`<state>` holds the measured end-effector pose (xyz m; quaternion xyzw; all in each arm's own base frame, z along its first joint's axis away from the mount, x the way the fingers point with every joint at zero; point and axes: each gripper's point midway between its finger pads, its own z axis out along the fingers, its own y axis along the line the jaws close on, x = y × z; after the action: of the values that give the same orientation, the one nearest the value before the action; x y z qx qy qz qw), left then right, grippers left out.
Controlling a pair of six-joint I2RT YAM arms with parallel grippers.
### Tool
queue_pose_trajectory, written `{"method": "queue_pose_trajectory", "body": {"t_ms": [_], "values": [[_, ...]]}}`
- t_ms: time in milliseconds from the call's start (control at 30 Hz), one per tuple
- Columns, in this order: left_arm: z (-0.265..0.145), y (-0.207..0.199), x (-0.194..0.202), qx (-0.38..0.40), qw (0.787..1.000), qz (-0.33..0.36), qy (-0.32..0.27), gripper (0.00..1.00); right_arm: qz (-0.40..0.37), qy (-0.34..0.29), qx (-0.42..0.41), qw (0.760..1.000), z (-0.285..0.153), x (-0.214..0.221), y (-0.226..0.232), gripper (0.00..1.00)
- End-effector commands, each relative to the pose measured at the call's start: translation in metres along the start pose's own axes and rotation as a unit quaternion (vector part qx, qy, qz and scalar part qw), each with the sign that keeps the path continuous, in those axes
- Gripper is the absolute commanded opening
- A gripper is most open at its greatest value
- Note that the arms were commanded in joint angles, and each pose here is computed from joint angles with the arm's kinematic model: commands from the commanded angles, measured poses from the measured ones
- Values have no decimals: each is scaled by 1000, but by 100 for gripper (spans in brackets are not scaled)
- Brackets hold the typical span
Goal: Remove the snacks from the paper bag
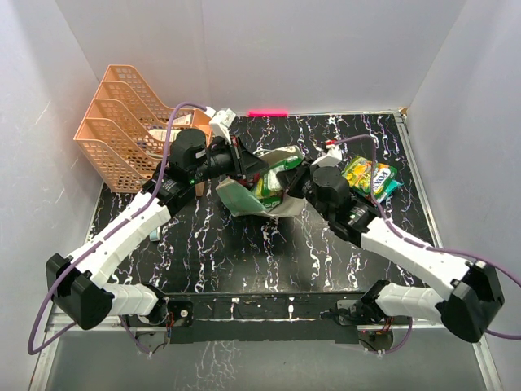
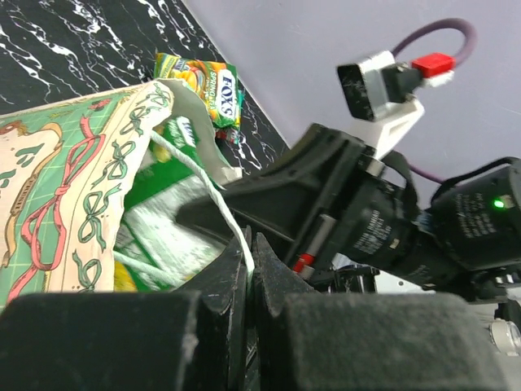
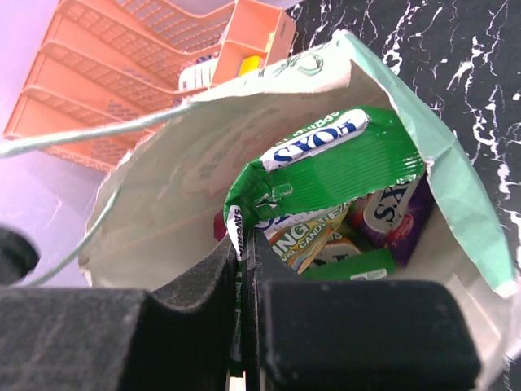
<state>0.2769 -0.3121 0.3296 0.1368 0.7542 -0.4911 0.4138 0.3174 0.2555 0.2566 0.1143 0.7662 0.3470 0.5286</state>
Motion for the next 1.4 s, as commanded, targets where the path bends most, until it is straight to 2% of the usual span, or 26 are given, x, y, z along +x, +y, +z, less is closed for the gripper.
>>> {"method": "queue_pose_trajectory", "body": {"t_ms": [0,200,467,567,667,767,900,1000,1133,1267,1367], "values": [[-14,-17,-23,3,999,24,-39,0,-36,2,-55,998,-37,-24,29,7],[-13,-6,-19,-16,999,21,-39,0,-134,-39,-108,984,-100,-82,61,7],[-14,4,-16,-40,998,15,-38,0,-202,-140,-48,968,-141,-168,69,7],[-15,5,-17,-48,998,18,-39,0,-190,-188,54,962,-138,-191,39,7],[-16,5,-17,-49,998,20,-38,0,-181,-223,179,941,-136,-201,-3,7],[-17,5,-18,-50,998,21,-37,0,-182,-245,239,922,-133,-207,-23,7],[-18,4,-17,-50,998,22,-36,0,-183,-257,254,914,-117,-225,-49,7],[-17,4,-17,-49,998,22,-34,0,-178,-246,246,921,-98,-239,-83,7],[-18,3,-16,-46,998,21,-33,0,-179,-206,215,938,-66,-232,-126,7],[-18,2,-15,-43,998,22,-32,0,-173,-224,168,944,-44,-228,-156,7],[-18,1,-16,-41,998,22,-30,0,-160,-232,162,946,-31,-232,-178,7]]}}
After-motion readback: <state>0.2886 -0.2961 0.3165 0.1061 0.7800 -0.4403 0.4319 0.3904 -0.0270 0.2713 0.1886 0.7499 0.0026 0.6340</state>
